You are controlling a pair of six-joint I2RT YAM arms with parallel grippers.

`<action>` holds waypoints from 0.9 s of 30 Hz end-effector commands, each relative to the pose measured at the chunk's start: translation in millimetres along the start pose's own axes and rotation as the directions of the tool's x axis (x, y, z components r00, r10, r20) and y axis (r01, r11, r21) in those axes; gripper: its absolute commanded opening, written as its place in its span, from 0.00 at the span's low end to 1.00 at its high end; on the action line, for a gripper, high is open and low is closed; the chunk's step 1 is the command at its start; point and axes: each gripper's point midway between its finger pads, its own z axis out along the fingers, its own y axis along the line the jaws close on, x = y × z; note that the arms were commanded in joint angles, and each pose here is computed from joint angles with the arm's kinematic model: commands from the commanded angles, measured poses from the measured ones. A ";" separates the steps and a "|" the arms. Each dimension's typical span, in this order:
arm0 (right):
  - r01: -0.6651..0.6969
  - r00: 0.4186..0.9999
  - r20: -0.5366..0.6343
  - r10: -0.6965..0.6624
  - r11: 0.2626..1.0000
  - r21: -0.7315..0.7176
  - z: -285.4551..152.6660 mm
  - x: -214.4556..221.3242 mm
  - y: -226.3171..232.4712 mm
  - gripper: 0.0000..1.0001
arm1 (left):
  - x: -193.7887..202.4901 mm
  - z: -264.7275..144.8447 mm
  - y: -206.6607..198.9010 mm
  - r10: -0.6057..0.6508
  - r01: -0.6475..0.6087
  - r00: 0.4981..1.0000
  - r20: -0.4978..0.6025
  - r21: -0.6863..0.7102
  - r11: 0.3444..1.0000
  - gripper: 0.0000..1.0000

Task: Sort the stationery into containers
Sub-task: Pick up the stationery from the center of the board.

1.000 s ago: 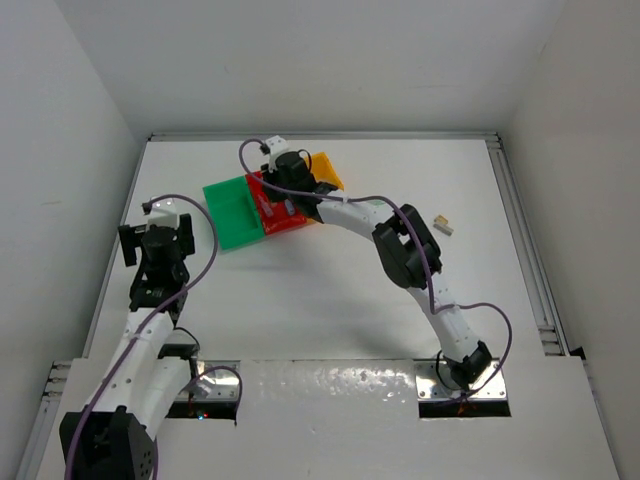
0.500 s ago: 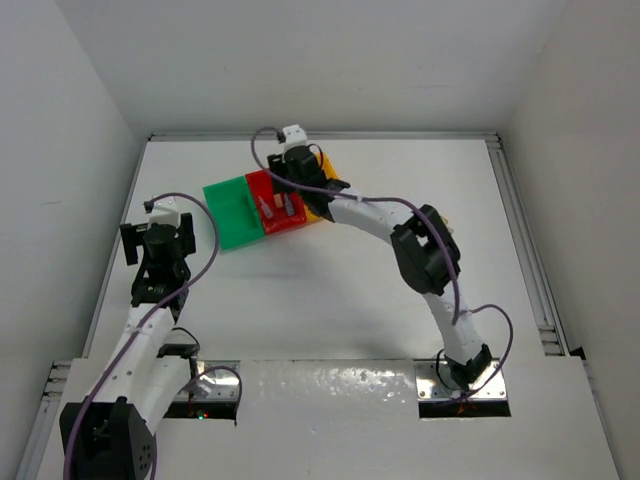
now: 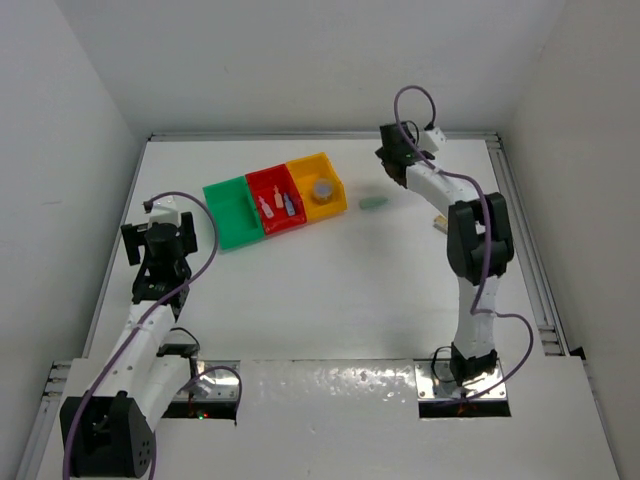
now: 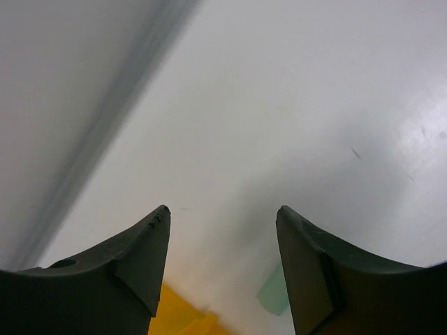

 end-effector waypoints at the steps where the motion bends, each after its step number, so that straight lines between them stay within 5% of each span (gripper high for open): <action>1: -0.138 0.980 -0.121 0.158 0.978 0.159 13.0 44.9 -36.0 0.61 | -24.6 -2.2 1.3 -0.064 0.064 0.996 0.057 0.004 0.998 0.98; 11: -0.100 0.963 -0.223 0.148 0.971 0.216 26.6 89.5 -42.9 0.64 | -20.7 -3.2 -1.7 -0.075 0.074 0.996 0.046 0.019 0.997 0.98; 27: -0.087 0.905 -0.366 0.217 0.936 0.341 23.4 154.8 -81.1 0.51 | -18.1 -2.0 -4.1 -0.106 0.105 0.994 0.034 0.020 0.994 0.98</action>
